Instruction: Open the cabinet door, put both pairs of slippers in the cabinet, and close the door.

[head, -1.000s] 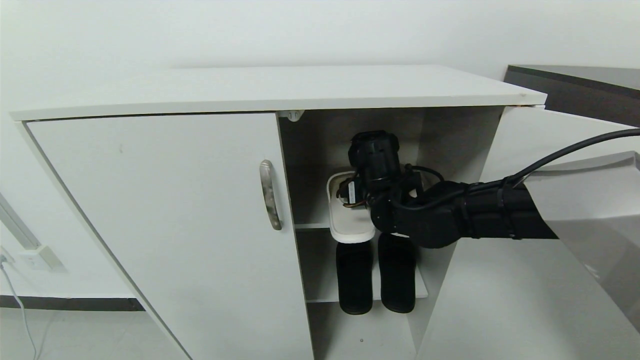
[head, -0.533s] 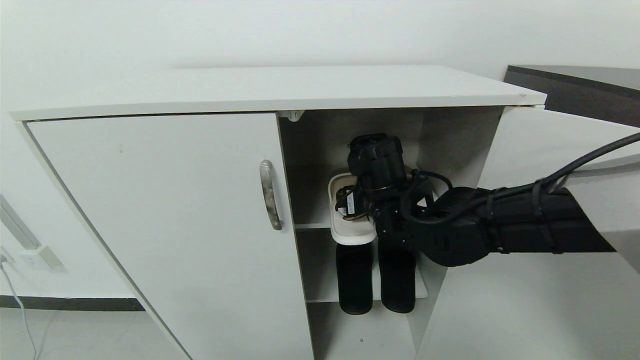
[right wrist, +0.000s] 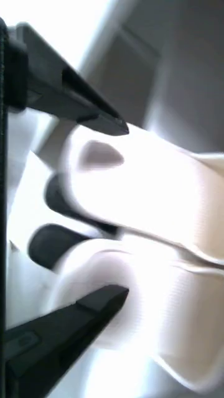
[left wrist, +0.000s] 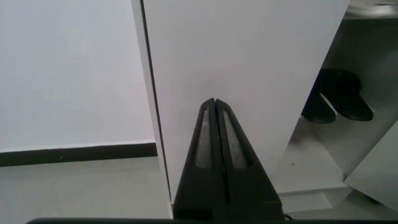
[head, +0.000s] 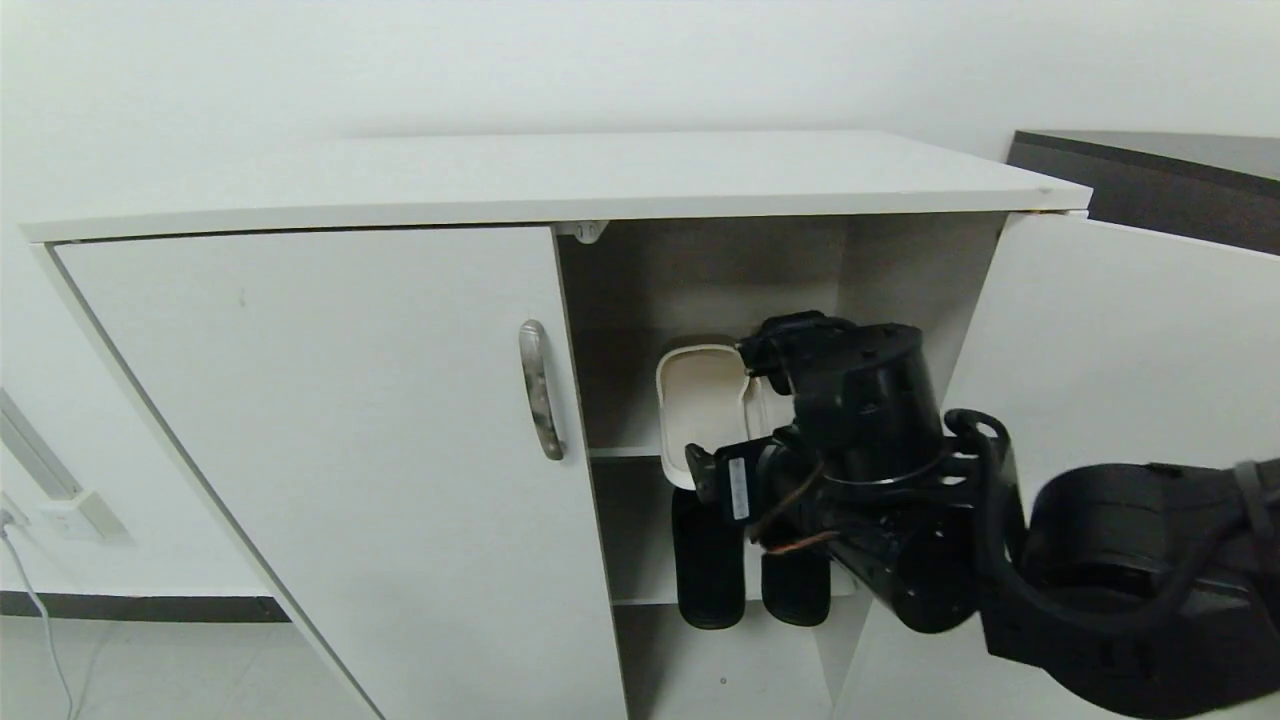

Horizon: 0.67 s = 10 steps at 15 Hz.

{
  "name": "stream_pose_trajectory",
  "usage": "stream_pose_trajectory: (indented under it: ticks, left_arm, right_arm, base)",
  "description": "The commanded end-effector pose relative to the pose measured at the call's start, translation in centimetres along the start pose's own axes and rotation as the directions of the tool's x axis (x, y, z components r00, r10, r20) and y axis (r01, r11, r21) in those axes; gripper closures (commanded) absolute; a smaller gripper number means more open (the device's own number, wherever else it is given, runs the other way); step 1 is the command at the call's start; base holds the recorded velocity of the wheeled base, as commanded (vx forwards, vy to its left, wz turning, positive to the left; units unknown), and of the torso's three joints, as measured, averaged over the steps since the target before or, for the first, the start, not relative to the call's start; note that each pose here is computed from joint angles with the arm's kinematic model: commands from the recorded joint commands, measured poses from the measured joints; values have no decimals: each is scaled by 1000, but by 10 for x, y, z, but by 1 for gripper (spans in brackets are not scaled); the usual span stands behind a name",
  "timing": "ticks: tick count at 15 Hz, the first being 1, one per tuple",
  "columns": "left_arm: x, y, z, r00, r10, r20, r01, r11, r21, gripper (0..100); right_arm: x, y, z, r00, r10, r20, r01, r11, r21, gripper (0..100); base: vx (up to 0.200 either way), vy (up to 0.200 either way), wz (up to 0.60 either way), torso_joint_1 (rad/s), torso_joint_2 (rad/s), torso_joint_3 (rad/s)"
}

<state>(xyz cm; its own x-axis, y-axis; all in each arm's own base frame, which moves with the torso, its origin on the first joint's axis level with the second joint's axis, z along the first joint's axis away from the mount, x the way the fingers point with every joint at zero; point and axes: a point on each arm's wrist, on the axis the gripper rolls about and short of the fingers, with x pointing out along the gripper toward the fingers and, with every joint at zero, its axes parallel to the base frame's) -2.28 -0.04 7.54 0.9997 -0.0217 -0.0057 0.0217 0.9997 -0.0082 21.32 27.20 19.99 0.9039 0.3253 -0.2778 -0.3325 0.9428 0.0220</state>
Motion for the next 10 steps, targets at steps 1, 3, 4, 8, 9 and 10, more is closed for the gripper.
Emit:
stream_pose_trajectory:
  ticks: [1,3,4,8,9,10]
  left_arm:
    - [0,0,0,1000,0,0,0,1000,-1,100]
    - [0,0,0,1000,0,0,0,1000,0,100]
    - [0,0,0,1000,0,0,0,1000,2,100]
    - [0,0,0,1000,2,0,-2,1000,2,100]
    - [0,0,0,1000,2,0,-2,1000,0,100]
    - [0,0,0,1000,2,0,-2,1000,0,100]
  right_arm:
    - [-35,-17,-3,994,93,51,-94,995,27,100]
    - [-40,-21,-11,985,167,35,-167,986,-6,100]
    - [-41,-21,-11,983,183,35,-183,983,-4,100]
    - [-43,-19,-16,976,209,51,-210,978,-2,100]
    - [-42,-20,-19,977,208,44,-208,978,-7,100]
    - [-42,-20,-19,977,208,43,-208,978,-6,100]
  base:
    - [0,0,0,0,0,0]
    - [0,0,0,0,0,0]
    - [0,0,0,0,0,0]
    - [0,0,0,0,0,0]
    - [0,0,0,0,0,0]
    - [0,0,0,0,0,0]
